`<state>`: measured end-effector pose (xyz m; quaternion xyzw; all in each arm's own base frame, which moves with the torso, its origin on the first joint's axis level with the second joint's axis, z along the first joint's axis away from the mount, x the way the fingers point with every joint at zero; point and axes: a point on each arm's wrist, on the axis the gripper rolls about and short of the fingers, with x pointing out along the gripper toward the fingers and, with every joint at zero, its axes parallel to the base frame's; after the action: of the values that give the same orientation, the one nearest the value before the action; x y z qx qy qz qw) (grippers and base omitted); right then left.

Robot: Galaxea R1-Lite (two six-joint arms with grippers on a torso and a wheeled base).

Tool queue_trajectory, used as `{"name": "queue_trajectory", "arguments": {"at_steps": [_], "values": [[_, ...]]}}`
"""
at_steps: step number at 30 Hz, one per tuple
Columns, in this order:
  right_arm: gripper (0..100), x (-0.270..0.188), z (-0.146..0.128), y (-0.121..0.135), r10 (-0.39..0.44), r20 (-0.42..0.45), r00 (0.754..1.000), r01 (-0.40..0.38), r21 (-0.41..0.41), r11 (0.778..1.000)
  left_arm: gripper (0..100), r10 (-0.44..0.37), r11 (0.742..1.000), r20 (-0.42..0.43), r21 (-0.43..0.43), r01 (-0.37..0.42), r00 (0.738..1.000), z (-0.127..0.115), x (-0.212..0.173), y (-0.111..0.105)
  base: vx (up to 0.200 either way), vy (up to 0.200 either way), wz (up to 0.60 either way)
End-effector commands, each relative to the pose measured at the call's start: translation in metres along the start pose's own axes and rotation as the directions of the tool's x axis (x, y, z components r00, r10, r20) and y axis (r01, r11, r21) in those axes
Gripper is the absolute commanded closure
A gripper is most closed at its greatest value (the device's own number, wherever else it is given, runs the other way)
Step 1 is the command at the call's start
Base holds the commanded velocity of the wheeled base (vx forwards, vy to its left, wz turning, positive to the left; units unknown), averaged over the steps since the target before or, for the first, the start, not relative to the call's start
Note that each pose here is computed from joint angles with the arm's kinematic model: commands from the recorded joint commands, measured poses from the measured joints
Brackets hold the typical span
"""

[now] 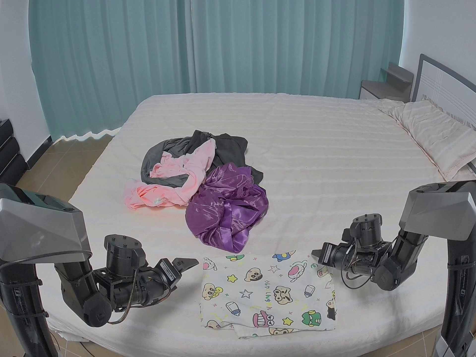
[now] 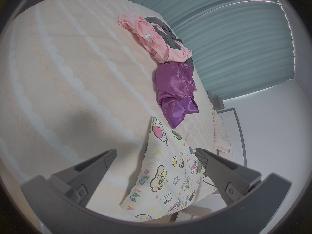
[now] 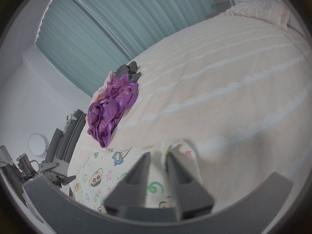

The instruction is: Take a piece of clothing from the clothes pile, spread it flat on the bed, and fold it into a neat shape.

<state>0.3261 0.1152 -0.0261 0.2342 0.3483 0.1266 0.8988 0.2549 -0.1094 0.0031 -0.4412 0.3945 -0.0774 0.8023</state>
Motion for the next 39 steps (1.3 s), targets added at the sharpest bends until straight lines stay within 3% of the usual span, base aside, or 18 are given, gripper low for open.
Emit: {"name": "queue_trajectory", "arguments": {"at_steps": [1, 18, 19, 25, 30, 33, 35, 36, 37, 38, 39], "values": [[100, 0.000, 0.003, -0.008, -0.017, 0.006, 1.000, 0.017, 0.014, 1.000, 0, 0.002, 1.000, -0.001, -0.001, -0.002, 1.000, 0.000, 0.000, 0.001, 0.000, 0.000, 0.00], [100, -0.003, 0.009, -0.016, -0.049, 0.034, 0.998, 0.048, 0.033, 0.998, 0, 0.002, 1.000, -0.001, -0.001, -0.002, 1.000, 0.000, 0.000, 0.001, 0.000, 0.000, 0.00], [0, -0.004, 0.010, -0.017, -0.053, 0.038, 0.998, 0.052, 0.035, 0.998, 0, 0.002, 1.000, -0.001, -0.001, -0.002, 1.000, 0.000, 0.000, 0.001, 0.000, 0.000, 0.00], [0, -0.023, 0.031, -0.014, -0.063, 0.118, 0.991, 0.056, 0.065, 0.996, 0, -0.001, 1.000, 0.007, 0.001, 0.001, 1.000, 0.001, 0.000, 0.000, 0.000, 0.000, 0.00], [0, -0.075, 0.050, -0.011, -0.078, 0.218, 0.973, 0.058, 0.093, 0.994, 0, -0.111, 0.994, 0.138, 0.010, 0.111, 0.984, 0.024, -0.027, -0.020, 0.000, 0.000, 0.00], [0, -0.119, 0.061, -0.009, -0.077, 0.303, 0.950, 0.048, 0.102, 0.994, 0, -0.204, 0.979, 0.253, 0.043, 0.199, 0.946, 0.042, -0.059, -0.039, 0.000, 0.000, 0.00], [0, -0.152, 0.064, -0.005, -0.067, 0.366, 0.928, 0.032, 0.101, 0.994, 0, -0.266, 0.964, 0.349, 0.082, 0.253, 0.899, 0.051, -0.089, -0.053, 0.000, 0.000, 0.00], [0, -0.152, 0.064, -0.005, -0.067, 0.366, 0.928, 0.032, 0.101, 0.994, 0, -0.266, 0.964, 0.349, 0.082, 0.253, 0.899, 0.051, -0.089, -0.053, 0.000, 0.000, 0.00], [0, -0.175, 0.061, 0.000, -0.053, 0.406, 0.912, 0.016, 0.093, 0.996, 0, -0.299, 0.954, 0.409, 0.129, 0.270, 0.862, 0.053, -0.111, -0.060, 0.000, 0.000, 0.00], [0, -0.177, 0.060, 0.000, -0.052, 0.410, 0.911, 0.016, 0.093, 0.996, 0, -0.303, 0.953, 0.414, 0.135, 0.271, 0.859, 0.053, -0.113, -0.060, 0.000, 0.000, 0.00], [0, -0.193, 0.056, 0.004, -0.037, 0.434, 0.900, 0.001, 0.083, 0.997, 0, -0.318, 0.947, 0.450, 0.188, 0.260, 0.834, 0.053, -0.128, -0.063, 0.000, 0.000, 0.00]]}}
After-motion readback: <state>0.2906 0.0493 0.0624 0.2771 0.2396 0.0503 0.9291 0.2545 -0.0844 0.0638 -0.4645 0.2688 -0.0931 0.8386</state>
